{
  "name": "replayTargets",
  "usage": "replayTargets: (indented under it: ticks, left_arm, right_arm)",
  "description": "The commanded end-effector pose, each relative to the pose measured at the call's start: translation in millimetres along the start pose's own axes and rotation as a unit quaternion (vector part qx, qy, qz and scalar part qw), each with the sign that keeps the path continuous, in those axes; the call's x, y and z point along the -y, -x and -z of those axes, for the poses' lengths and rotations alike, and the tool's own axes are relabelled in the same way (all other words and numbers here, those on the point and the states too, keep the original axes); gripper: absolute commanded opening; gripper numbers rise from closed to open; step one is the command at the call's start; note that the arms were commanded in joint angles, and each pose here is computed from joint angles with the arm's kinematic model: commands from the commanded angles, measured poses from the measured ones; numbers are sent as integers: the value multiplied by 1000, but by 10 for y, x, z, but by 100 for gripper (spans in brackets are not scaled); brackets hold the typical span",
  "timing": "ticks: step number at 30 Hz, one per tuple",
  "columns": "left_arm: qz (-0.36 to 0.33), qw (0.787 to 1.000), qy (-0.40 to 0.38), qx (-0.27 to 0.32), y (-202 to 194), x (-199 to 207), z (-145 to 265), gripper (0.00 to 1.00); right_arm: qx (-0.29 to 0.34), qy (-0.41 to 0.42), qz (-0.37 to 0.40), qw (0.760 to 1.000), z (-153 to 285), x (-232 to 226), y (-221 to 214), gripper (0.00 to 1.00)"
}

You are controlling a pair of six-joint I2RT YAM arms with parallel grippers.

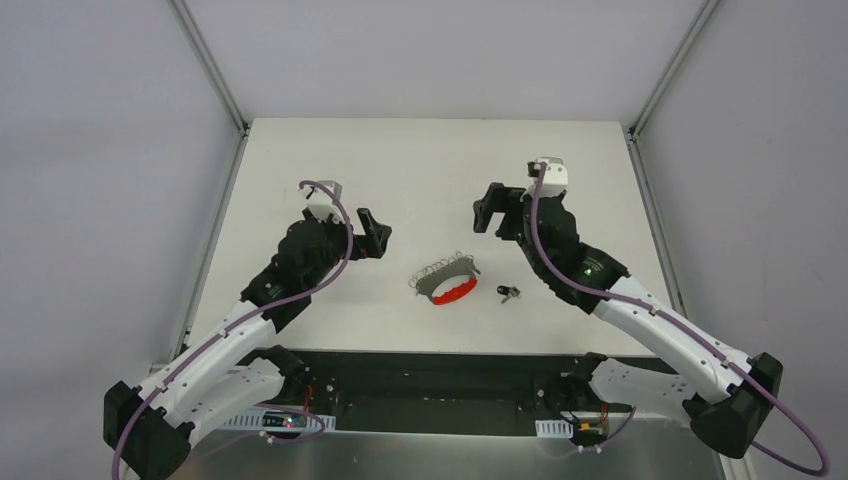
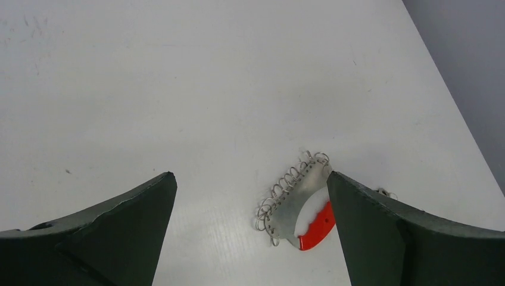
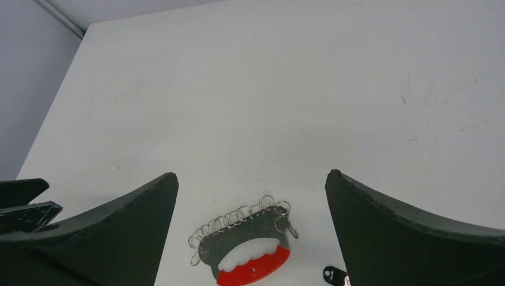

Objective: Put the keys on the keyring

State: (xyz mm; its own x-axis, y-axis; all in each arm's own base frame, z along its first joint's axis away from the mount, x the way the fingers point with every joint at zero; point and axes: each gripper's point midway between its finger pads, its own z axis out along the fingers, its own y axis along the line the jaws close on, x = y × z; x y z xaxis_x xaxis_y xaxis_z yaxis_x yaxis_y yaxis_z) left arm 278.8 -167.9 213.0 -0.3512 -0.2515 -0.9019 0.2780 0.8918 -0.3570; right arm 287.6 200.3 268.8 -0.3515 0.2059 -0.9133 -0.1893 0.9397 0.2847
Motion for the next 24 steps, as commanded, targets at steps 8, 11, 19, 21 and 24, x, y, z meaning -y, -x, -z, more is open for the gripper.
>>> replayTargets:
  ticks: [8, 11, 19, 21, 24]
  left_arm:
    - [28, 1000, 14, 4, 198, 28, 217, 99]
    - [38, 999, 10, 5, 187, 36, 236, 99]
    - [44, 998, -32, -31, 65, 211, 192, 99]
    - [39, 997, -46, -46, 23, 270, 164, 99]
    - [28, 996, -48, -68, -54, 294, 86, 99]
  right_arm:
    - [84, -75, -84, 990, 140, 278, 335, 99]
    - [58, -62, -58, 995, 198, 252, 278, 99]
    - [48, -79, -26, 995, 129, 312, 189, 99]
    - [11, -55, -11, 998, 93, 209, 48, 99]
    - [-35, -66, 12, 997, 62, 242, -154, 98]
